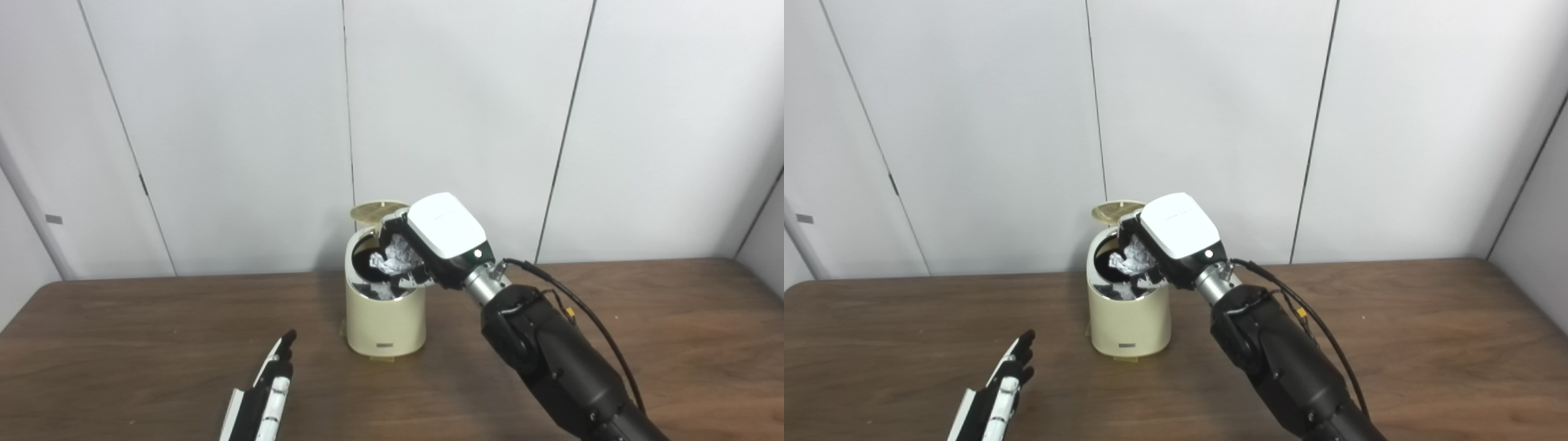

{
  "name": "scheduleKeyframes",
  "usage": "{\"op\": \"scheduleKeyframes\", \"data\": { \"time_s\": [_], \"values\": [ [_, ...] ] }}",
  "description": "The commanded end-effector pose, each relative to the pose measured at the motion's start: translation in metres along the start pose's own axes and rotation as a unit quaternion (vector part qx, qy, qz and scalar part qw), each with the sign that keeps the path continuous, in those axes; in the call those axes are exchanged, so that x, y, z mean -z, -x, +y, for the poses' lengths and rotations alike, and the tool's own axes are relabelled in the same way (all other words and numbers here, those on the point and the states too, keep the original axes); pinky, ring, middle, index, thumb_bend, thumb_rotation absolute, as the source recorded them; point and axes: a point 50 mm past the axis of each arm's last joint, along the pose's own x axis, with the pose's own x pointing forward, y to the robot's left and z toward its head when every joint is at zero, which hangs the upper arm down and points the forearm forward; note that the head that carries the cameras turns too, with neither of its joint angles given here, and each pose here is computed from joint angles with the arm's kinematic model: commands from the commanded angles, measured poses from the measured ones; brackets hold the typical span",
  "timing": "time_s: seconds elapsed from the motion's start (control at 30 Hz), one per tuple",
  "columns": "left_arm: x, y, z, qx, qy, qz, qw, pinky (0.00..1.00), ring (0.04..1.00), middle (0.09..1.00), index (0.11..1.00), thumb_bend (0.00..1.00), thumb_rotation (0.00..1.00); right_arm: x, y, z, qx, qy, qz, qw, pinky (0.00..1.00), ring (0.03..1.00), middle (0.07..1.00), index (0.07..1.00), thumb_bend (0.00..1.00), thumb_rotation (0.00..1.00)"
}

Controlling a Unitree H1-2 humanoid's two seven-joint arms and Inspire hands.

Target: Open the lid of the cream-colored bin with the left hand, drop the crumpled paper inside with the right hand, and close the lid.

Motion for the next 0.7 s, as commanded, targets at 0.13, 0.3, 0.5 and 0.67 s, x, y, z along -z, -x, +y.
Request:
{"op": "scheduleKeyframes", "data": {
  "time_s": [0.13,0.3,0.5,0.67],
  "values": [
    [0.0076,0.0097,-0.0054,-0.001,0.01,0.014,1.0,0.98,1.0,1.0,1.0,0.55,0.94,-0.0026,-0.0155,-0.0187,0.042,0.005,-0.014,0.999,0.26,0.383,0.555,0.483,0.51,0.0],
    [0.0078,0.0094,-0.0062,0.0,0.003,0.012,1.0,0.98,0.997,1.0,1.0,0.59,0.97,-0.0023,-0.0142,-0.0173,0.043,0.004,-0.012,0.999,0.32,0.402,0.553,0.488,0.51,0.0],
    [0.0072,0.0091,-0.0064,0.003,0.004,0.01,1.0,0.98,0.993,1.0,1.0,0.59,0.96,-0.0024,-0.0129,-0.0166,0.054,0.013,-0.029,0.998,0.45,0.533,0.602,0.487,0.52,0.12],
    [0.0074,0.0094,-0.0061,0.002,0.003,0.011,1.0,0.97,0.99,0.999,1.0,0.57,0.95,-0.0028,-0.0119,-0.0163,0.054,0.018,-0.035,0.998,0.48,0.584,0.643,0.574,0.97,0.06]
  ]
}}
